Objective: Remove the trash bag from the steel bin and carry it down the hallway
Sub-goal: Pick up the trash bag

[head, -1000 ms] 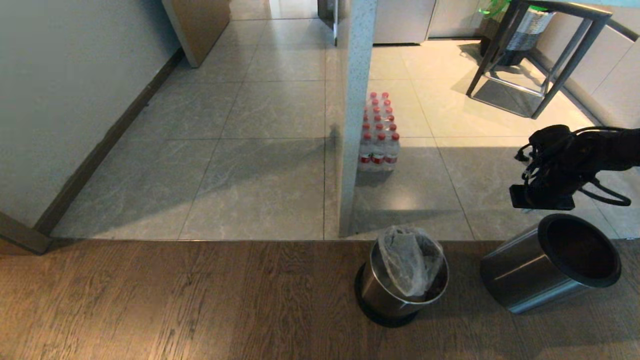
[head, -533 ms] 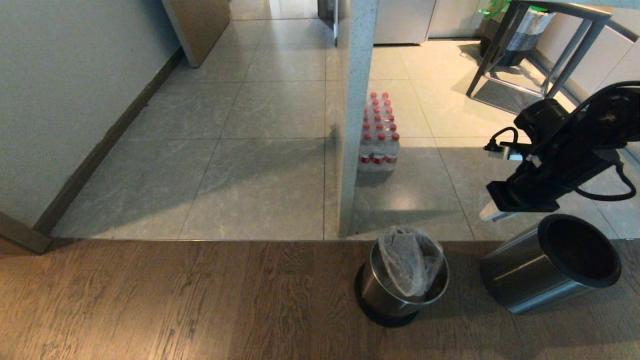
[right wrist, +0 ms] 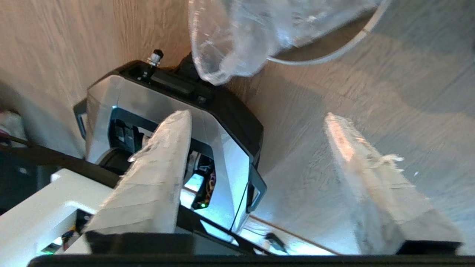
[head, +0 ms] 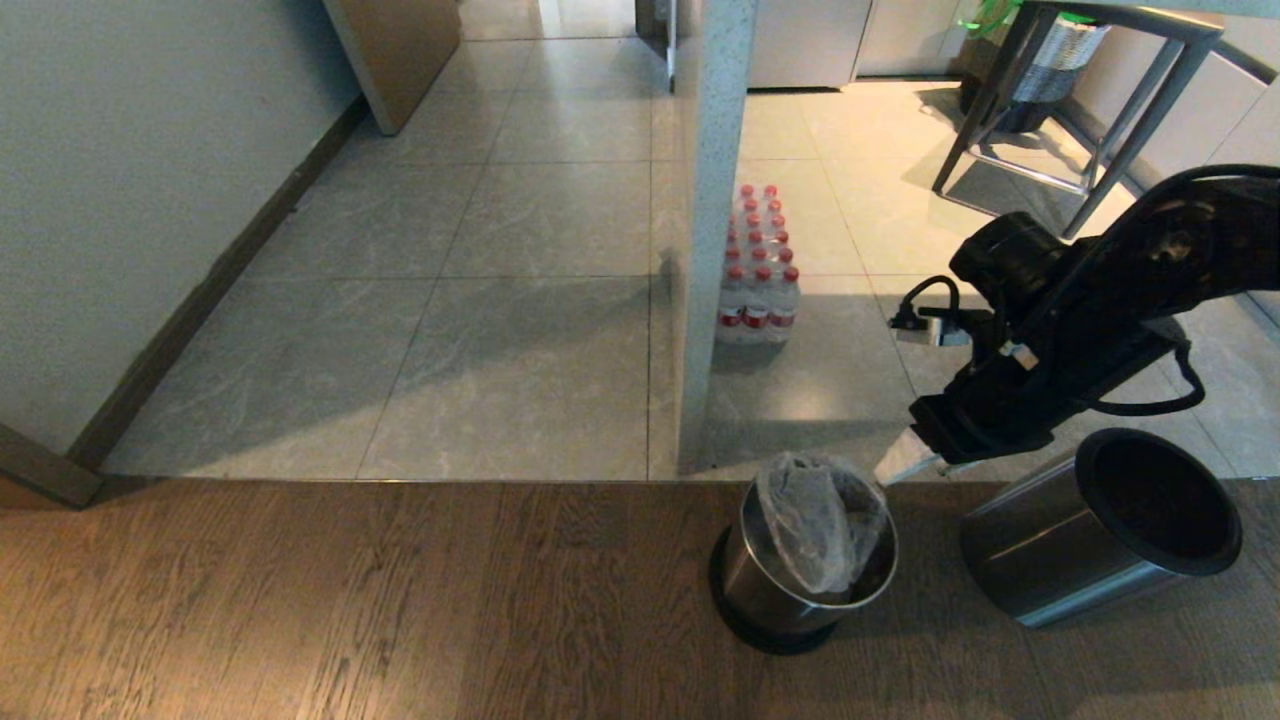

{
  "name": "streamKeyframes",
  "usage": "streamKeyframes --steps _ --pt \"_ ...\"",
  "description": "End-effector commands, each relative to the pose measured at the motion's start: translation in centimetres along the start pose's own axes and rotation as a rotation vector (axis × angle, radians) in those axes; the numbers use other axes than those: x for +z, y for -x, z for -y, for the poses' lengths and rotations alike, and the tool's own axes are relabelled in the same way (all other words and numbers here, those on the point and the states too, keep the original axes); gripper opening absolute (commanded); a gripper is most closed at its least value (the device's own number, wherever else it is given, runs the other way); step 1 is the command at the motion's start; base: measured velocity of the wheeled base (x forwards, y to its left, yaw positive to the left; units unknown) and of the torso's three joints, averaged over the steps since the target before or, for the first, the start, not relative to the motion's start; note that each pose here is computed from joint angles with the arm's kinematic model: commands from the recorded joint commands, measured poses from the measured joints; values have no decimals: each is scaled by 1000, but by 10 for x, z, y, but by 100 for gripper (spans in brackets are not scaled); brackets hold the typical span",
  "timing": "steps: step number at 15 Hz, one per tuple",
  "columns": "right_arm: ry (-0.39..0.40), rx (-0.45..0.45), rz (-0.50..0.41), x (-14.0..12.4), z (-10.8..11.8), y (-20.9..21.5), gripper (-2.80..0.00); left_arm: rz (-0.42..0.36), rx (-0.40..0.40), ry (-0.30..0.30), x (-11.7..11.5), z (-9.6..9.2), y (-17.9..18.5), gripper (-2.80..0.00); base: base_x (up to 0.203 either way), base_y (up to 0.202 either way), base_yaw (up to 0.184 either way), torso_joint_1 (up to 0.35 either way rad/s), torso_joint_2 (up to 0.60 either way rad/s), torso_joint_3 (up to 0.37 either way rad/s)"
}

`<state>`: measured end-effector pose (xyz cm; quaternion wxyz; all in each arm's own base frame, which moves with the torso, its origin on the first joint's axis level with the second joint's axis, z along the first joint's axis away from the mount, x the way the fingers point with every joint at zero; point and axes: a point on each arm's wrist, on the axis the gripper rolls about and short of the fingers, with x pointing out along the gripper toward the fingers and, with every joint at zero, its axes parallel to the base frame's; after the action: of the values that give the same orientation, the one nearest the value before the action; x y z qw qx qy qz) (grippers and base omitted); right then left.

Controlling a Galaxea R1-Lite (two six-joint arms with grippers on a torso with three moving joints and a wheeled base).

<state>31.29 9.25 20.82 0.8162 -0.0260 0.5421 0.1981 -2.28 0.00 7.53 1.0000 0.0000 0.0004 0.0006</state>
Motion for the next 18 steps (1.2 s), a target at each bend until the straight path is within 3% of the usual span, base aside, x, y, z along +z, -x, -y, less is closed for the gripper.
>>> streamKeyframes --steps 1,4,13,18 --pt "26 0 -49 5 -8 -22 0 -1 0 0 0 0 0 -280 0 0 0 0 0 0" --pt "60 -88 -60 14 -12 -51 0 1 0 0 0 0 0 -280 0 0 0 0 0 0" --pt "130 -65 -144 25 -39 -101 0 -1 0 0 0 0 0 -280 0 0 0 0 0 0" --pt "135 -78 -129 37 -41 -127 0 0 0 0 0 0 0 -280 0 0 0 0 0 0"
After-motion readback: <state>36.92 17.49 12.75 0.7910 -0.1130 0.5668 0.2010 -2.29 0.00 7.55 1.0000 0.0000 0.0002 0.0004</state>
